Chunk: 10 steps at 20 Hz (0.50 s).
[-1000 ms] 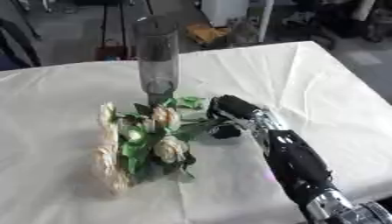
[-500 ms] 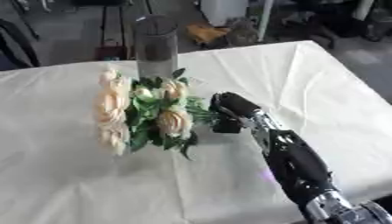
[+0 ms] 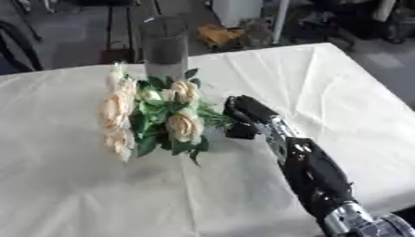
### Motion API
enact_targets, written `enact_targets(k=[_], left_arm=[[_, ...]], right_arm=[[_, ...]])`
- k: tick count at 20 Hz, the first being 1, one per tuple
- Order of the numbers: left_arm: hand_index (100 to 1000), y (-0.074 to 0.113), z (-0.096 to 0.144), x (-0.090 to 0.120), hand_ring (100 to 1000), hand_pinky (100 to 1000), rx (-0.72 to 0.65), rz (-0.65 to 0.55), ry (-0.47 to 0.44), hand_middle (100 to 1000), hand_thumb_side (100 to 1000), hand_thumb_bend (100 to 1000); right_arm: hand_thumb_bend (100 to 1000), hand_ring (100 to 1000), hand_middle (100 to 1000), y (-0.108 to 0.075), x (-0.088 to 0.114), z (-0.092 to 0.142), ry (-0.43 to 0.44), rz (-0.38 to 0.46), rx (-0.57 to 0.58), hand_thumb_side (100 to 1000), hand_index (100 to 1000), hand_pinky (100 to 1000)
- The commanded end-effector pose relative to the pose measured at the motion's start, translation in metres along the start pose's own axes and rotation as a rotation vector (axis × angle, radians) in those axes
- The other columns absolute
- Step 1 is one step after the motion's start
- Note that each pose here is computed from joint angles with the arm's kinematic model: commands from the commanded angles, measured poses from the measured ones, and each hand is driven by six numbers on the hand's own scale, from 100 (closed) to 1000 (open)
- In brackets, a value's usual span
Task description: Arrange flowers into the vase.
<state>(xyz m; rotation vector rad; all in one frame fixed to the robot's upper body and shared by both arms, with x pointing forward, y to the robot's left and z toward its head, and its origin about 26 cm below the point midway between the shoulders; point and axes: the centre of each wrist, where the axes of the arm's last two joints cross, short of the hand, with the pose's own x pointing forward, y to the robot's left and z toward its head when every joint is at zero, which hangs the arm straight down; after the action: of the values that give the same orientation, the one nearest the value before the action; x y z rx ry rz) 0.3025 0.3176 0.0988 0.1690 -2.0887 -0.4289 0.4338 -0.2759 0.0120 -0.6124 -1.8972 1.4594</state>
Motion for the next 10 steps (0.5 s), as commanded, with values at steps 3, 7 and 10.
enact_targets(k=[3,7,10], left_arm=[[789,0.005,-0.006,0.008,746,762,0.003,-0.011,-0.034,740,959,724],[789,0.005,-0.006,0.008,746,762,0.003,-0.011,-0.034,740,959,725],[789,0.005,-0.006,0.008,745,762,0.003,-0.01,-0.032,740,959,725]], right_arm=[[100,100,100,-0.04,-0.009,-0.01,0.012,0.056,-0.082,1000,100,100],[100,100,100,-0.06,-0.011,-0.018,0.019,0.087,-0.115,1000,100,100],[100,100,100,-0.081,-0.011,-0.028,0.018,0.125,-0.146,1000,100,100]])
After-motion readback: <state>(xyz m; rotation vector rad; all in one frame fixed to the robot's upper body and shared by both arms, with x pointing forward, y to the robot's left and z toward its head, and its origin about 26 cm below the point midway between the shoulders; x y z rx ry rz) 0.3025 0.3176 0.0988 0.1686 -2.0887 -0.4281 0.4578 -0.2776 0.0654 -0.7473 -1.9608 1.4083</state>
